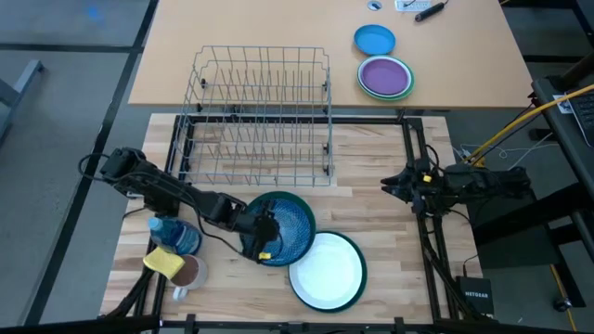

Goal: Sort dishes
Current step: Put the blue plate on the dish rack

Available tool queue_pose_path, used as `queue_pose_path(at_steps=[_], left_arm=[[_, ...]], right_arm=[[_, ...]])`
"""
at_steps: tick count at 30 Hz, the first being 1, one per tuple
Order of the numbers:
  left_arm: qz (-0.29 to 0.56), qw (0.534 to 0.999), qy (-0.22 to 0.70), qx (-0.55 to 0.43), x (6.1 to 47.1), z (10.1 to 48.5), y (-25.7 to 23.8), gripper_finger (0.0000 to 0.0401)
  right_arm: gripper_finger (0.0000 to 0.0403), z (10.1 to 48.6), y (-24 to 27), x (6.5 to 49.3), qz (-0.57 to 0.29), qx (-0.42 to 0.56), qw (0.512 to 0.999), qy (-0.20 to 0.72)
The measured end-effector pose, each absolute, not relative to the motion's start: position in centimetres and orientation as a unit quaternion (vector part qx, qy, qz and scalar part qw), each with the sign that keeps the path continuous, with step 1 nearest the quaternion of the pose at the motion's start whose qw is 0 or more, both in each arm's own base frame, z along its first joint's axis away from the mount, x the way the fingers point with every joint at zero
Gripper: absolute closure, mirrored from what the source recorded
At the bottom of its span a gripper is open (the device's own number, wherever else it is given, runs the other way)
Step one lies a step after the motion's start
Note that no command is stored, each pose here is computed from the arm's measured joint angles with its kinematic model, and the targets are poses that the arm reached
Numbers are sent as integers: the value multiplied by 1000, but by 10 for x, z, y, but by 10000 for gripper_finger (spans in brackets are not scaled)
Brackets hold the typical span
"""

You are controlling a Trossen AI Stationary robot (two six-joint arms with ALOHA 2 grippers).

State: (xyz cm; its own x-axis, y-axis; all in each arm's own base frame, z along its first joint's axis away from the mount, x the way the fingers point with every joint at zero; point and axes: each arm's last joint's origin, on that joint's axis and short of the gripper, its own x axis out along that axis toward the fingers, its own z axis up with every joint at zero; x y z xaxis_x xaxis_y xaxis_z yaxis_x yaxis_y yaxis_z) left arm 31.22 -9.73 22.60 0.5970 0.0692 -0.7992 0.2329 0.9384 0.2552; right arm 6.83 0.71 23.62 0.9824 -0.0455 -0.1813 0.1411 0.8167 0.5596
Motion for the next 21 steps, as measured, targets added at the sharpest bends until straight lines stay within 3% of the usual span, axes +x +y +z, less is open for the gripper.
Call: queue_pose_path(at_steps=[12,21], left_arm=[[-1,903,403,151,330,233,-62,231],[7,888,451,92,330,219,-55,231]], right_arm=[[240,223,16,113,-92,295,935,175],[240,201,25,153,-118,323,909,237]])
